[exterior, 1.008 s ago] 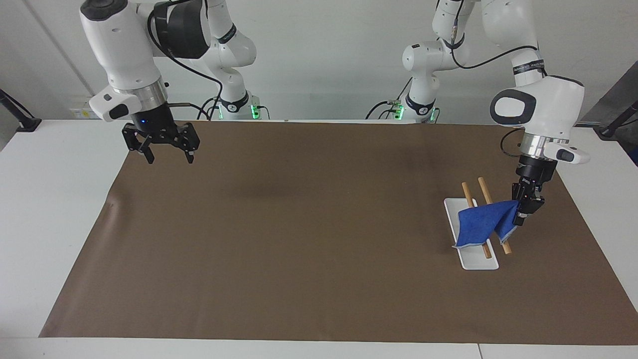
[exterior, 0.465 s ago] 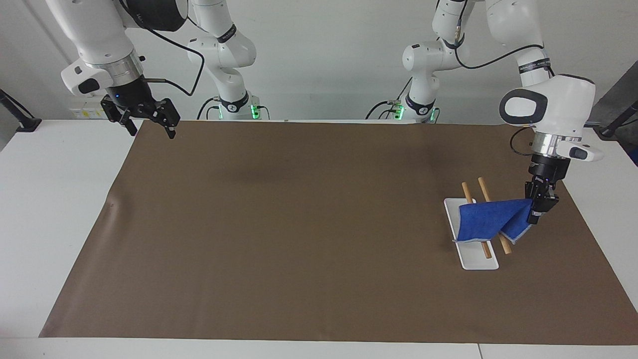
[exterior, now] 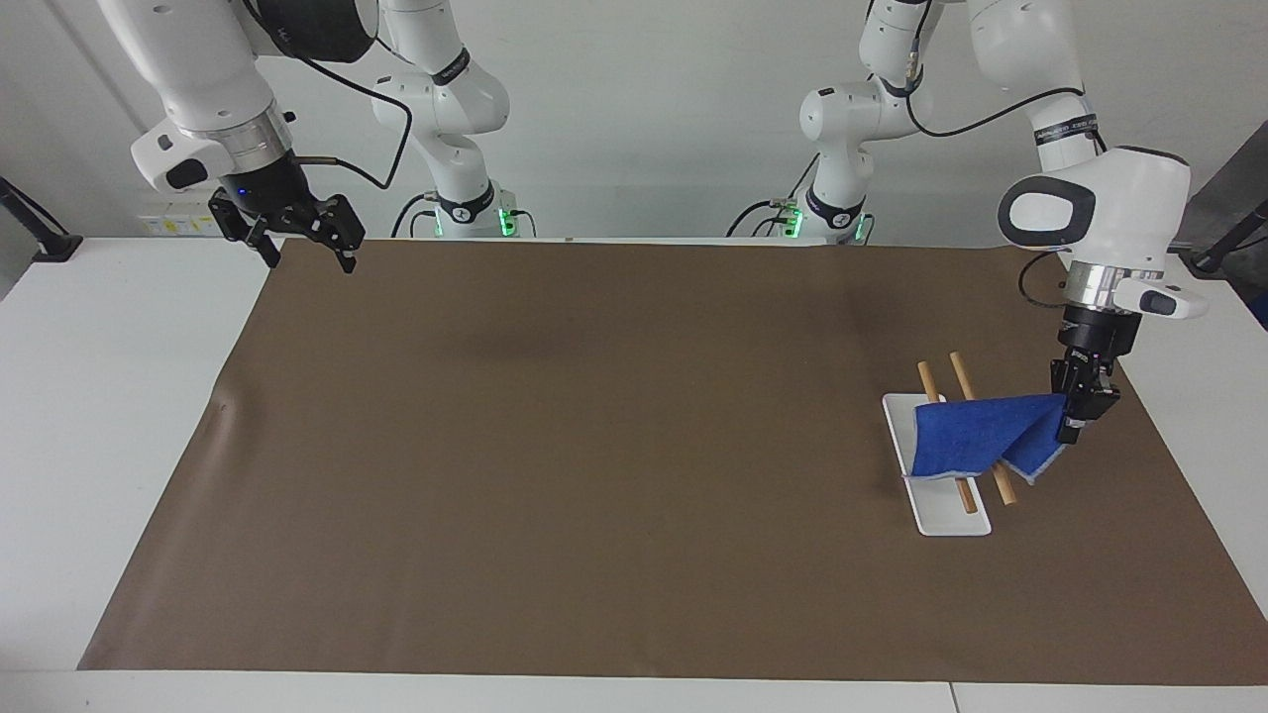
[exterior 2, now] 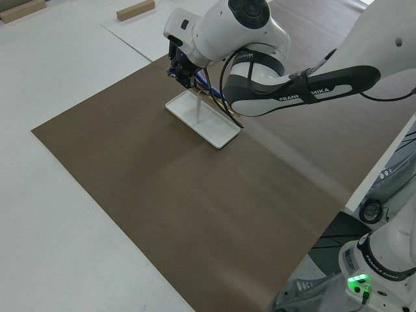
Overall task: Right arm passes towel to left arm to hang
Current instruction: 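Lower the towel over the sticks and open the left gripper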
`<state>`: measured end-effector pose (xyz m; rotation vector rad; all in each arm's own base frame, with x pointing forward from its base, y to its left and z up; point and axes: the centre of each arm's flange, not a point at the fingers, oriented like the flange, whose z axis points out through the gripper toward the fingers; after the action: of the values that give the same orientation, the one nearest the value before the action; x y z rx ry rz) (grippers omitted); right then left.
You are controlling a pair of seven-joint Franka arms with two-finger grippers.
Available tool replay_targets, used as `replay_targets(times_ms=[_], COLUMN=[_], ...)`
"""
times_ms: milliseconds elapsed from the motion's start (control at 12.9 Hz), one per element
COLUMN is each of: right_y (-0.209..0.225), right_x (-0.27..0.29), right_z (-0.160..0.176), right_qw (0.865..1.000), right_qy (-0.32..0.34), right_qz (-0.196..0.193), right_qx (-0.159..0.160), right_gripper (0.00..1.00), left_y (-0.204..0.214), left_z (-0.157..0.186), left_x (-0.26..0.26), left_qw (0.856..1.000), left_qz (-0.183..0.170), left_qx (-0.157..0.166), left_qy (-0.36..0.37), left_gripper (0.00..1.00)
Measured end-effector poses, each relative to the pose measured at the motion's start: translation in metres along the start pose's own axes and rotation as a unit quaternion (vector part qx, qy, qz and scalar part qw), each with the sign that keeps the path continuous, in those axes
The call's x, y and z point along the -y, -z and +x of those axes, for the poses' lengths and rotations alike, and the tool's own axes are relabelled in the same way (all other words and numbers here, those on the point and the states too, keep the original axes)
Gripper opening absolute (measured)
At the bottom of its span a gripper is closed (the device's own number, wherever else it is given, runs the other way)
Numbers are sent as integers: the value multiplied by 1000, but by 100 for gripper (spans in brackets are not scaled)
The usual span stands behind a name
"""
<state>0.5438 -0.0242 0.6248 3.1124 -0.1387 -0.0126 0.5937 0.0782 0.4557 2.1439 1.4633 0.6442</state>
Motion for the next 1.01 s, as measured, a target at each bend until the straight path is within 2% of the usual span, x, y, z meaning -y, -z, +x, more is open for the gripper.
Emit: replay_targets(times_ms=[465,1008], right_y=[1,-1], right_x=[10,10], right_z=[-1,-3], right_qw=[1000,1000], right_qy=[9,9], right_qz=[0,-1], right_qx=[0,9], right_gripper=[100,100], left_y=[3,-17], left_z=[4,-5], left_x=[-1,32], left_qw=[998,997], left_qz=[-10,20], left_qx=[-16,-5], left_qy=[-58,-72], left_gripper=[2,2])
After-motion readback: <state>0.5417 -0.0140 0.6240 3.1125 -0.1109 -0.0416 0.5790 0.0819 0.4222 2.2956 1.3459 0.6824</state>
